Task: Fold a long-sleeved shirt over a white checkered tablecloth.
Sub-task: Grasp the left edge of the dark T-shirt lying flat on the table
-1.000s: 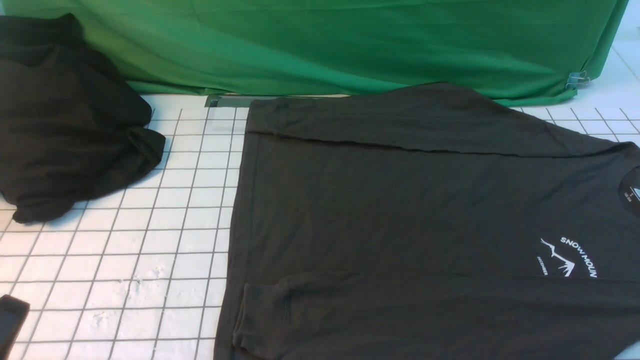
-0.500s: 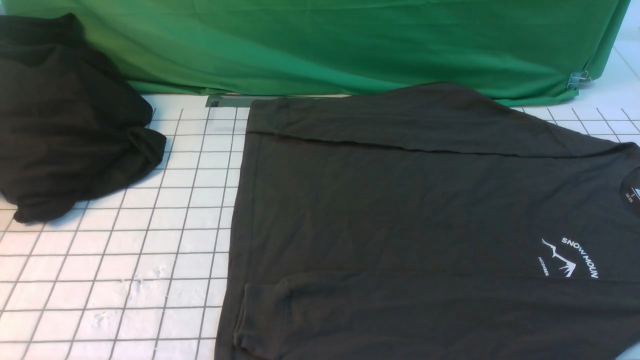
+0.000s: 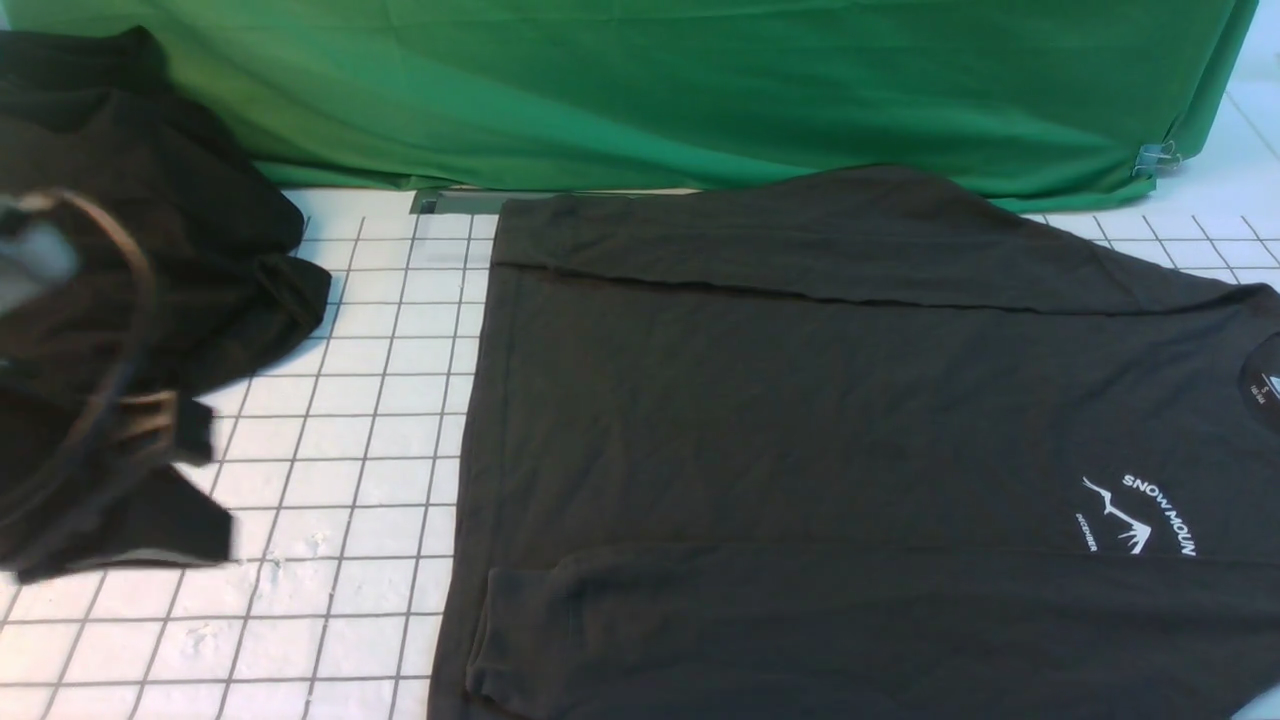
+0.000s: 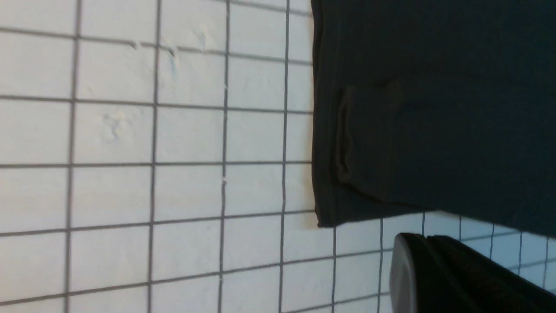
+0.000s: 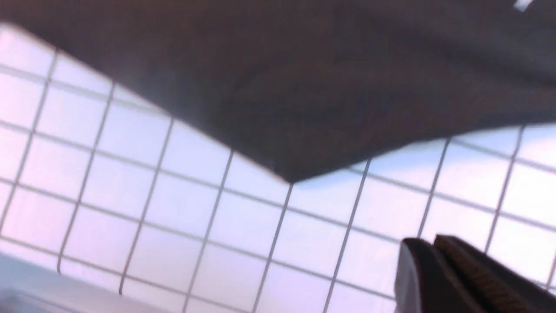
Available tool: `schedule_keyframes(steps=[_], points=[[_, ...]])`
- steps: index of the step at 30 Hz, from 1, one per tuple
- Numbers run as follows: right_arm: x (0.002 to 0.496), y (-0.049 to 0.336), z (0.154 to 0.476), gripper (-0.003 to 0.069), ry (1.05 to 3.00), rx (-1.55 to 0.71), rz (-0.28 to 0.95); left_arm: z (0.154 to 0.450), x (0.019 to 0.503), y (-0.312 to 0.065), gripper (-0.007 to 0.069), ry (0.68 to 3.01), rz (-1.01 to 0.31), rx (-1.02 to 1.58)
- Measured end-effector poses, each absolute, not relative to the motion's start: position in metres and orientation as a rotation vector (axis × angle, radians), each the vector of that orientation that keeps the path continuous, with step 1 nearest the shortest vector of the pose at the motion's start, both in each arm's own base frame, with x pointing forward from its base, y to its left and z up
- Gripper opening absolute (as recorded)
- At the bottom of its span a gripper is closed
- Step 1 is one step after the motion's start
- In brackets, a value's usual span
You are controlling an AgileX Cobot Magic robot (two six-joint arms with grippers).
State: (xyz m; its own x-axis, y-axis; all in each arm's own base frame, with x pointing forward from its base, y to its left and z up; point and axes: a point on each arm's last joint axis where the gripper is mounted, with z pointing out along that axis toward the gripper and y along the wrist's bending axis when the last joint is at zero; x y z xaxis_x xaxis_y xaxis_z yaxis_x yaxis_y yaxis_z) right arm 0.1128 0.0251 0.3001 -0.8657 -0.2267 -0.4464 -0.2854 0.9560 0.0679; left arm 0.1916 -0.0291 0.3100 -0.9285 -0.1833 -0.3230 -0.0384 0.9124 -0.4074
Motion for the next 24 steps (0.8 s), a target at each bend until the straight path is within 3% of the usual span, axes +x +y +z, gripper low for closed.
schedule_keyframes(steps=[4, 9, 13, 19, 24], points=[[0.120, 0.026, 0.297, 0.0035, 2.677, -0.369, 0.182, 0.278, 0.217, -0.063, 0.0072, 2.889, -0.649, -0.059], [0.120, 0.026, 0.297, 0.0045, 2.673, -0.369, 0.181, 0.258, 0.238, -0.109, 0.0141, 2.980, -0.531, 0.129], [0.120, 0.026, 0.297, 0.0058, 2.673, -0.369, 0.181, 0.246, 0.268, -0.141, 0.0241, 2.993, -0.435, 0.236], [0.120, 0.026, 0.297, 0.0074, 2.672, -0.368, 0.182, 0.234, 0.303, -0.159, 0.0357, 2.968, -0.409, 0.258], [0.120, 0.026, 0.297, 0.0083, 2.672, -0.368, 0.182, 0.208, 0.314, -0.160, 0.0379, 3.033, -0.321, 0.289]])
